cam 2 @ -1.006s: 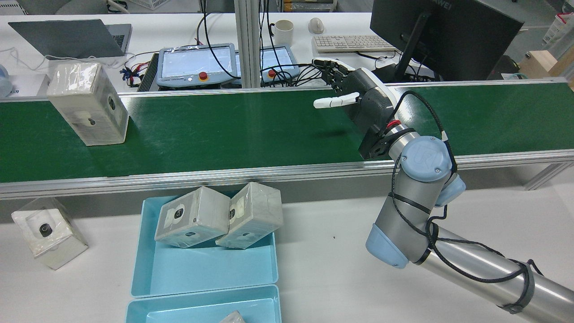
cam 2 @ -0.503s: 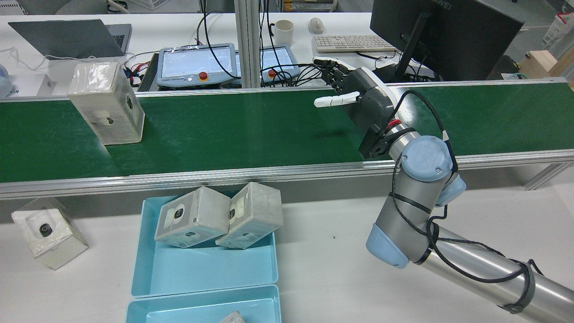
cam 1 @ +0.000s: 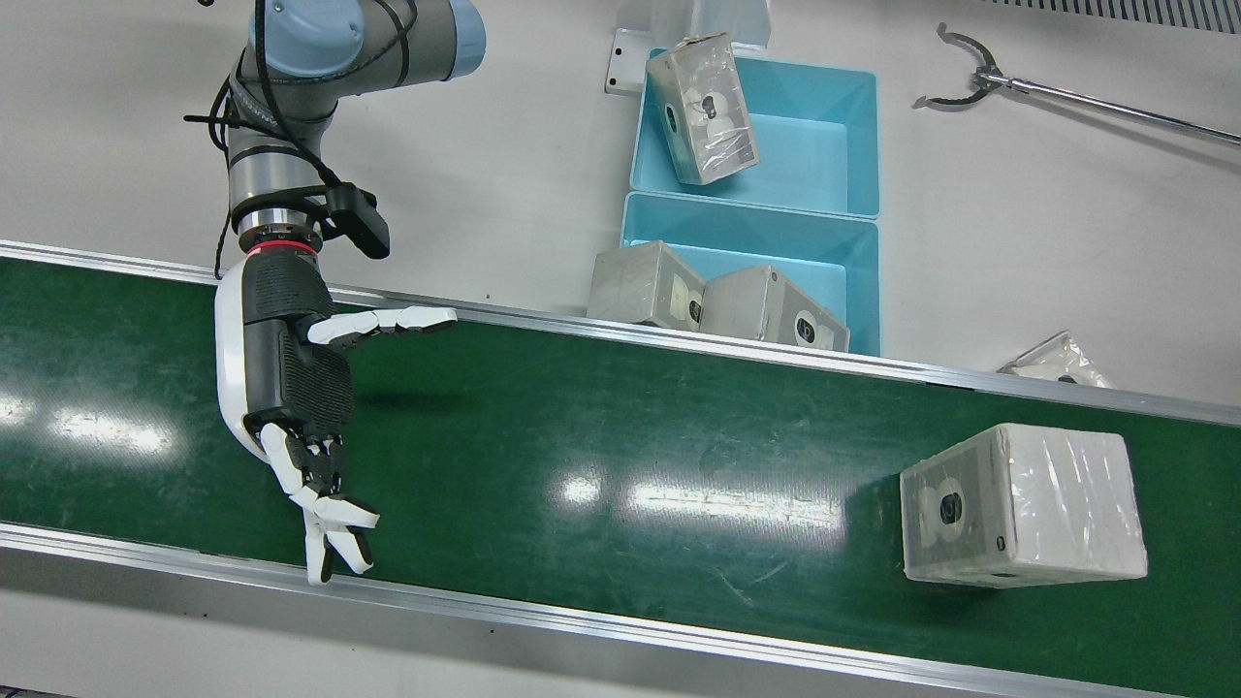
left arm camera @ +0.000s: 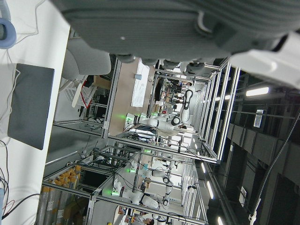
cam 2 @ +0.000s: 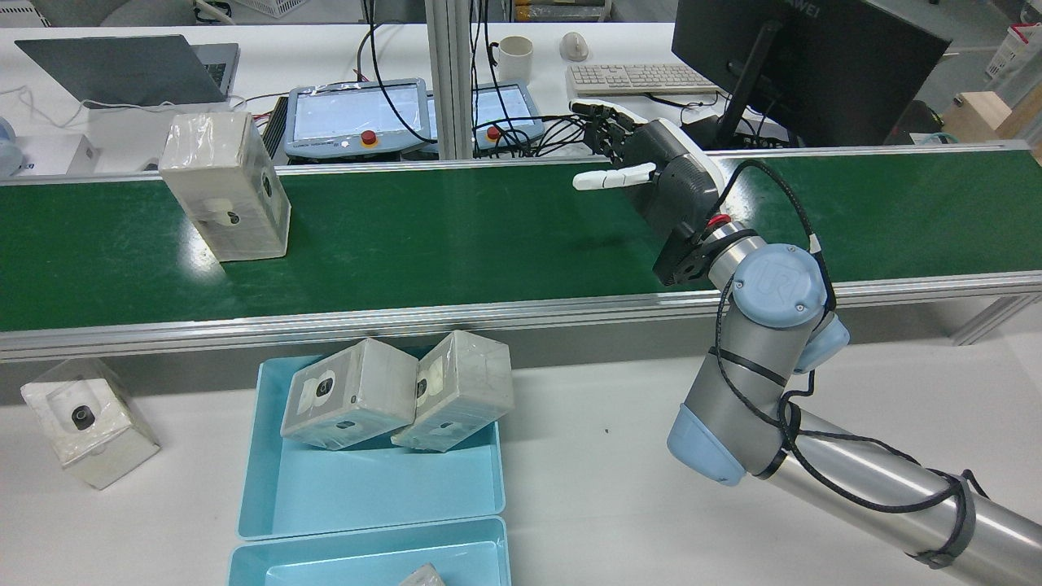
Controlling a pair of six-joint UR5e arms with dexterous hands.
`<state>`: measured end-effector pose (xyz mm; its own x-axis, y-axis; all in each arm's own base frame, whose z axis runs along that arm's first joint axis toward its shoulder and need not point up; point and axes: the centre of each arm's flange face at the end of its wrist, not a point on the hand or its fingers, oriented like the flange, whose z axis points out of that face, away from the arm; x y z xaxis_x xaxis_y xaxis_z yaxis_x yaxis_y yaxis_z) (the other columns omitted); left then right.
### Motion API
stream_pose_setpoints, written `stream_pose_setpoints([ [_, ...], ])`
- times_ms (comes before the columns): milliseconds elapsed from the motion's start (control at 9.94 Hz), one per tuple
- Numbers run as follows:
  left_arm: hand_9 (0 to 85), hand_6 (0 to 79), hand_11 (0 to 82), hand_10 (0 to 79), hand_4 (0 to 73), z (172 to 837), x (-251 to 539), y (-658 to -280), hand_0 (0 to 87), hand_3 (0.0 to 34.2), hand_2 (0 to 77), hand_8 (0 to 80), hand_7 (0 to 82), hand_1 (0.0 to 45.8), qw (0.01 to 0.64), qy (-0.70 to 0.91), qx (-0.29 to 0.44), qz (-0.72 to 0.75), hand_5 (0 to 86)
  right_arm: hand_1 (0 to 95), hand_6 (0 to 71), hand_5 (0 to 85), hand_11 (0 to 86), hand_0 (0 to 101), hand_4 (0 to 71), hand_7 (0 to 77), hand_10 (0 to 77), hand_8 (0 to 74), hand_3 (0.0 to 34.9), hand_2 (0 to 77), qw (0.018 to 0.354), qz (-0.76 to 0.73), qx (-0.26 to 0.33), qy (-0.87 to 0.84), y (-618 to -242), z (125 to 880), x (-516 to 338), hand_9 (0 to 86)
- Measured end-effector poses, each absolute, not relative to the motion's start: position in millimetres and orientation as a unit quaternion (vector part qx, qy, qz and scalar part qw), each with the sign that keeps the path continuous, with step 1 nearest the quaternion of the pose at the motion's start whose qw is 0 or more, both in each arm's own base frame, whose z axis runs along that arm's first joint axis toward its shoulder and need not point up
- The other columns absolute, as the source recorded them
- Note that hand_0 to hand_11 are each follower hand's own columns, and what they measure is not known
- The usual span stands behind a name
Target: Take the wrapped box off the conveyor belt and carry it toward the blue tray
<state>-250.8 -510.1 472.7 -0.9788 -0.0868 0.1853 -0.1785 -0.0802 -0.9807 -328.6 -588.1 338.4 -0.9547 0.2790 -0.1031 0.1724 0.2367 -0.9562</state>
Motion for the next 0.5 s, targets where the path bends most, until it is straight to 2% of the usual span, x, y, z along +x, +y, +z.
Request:
stream_pose_setpoints([
  [503,0.0,0.5,0.5,0.5,0.0,472.7,-250.8,-510.1,0.0,0.0,1.1,0.5,0.0,0.0,0.031,-0.677,0.098,0.728,1.1,15.8,6.0,25.1,0.5,49,12.0,6.0,0.0,1.1,0.1,9.3,0.042,0.601,-0.145,-0.785,-588.8,339.0,-327.1,3.3],
])
